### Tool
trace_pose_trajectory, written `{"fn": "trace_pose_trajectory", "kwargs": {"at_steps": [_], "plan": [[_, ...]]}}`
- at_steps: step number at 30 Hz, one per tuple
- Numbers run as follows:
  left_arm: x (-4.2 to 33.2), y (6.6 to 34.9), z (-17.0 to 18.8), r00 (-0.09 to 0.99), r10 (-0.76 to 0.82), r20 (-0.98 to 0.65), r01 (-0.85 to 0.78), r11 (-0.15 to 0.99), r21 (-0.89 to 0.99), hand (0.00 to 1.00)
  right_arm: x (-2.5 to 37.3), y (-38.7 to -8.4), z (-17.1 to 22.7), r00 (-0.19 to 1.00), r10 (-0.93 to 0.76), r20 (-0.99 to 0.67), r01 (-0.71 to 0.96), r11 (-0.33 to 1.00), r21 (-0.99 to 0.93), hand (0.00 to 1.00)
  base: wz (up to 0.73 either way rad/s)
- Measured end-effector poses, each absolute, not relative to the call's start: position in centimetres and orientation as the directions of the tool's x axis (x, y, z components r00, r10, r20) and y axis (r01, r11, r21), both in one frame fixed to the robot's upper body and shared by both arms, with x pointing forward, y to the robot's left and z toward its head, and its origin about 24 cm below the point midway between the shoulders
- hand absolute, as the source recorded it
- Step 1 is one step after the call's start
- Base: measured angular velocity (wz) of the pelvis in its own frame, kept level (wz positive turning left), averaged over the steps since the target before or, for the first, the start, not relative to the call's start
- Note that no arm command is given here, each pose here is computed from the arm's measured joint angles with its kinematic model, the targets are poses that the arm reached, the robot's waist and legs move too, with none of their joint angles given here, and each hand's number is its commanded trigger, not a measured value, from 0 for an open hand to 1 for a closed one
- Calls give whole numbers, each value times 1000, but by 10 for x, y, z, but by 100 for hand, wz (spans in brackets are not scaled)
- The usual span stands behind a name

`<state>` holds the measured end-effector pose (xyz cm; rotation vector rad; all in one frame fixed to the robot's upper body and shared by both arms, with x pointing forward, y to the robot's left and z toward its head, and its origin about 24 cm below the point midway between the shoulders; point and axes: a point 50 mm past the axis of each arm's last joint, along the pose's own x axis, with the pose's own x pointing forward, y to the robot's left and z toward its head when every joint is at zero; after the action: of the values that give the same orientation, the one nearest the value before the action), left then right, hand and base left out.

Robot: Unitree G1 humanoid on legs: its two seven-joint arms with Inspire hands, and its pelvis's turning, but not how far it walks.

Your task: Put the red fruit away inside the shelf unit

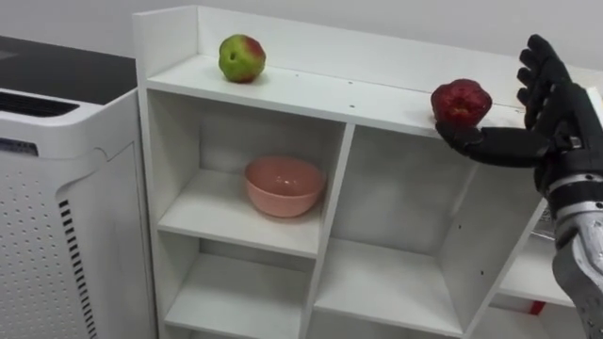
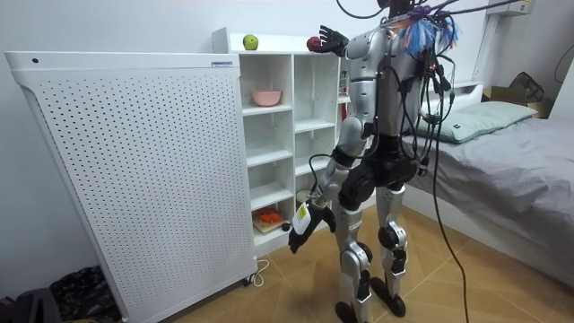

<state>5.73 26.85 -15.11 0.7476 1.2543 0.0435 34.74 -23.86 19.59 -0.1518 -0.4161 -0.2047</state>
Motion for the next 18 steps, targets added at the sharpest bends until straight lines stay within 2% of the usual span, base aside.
{"fn": "trace_pose_trajectory", "kwargs": {"at_steps": [11,12,13,15,18], "plan": [[56,270,-151,341,425,-839,363,763,534,0,351,-236,191,920,-80,382,153,974,-164,0,0],[56,270,-151,340,425,-839,363,764,534,0,351,-235,191,922,-74,381,148,975,-167,18,0],[56,270,-151,340,425,-839,362,764,534,0,351,-235,191,922,-72,380,146,975,-168,69,0],[56,270,-151,340,425,-839,362,764,534,0,352,-234,190,923,-66,378,140,975,-171,100,0],[56,271,-151,340,426,-839,362,764,534,0,352,-233,190,926,-49,376,125,976,-180,100,0]]}}
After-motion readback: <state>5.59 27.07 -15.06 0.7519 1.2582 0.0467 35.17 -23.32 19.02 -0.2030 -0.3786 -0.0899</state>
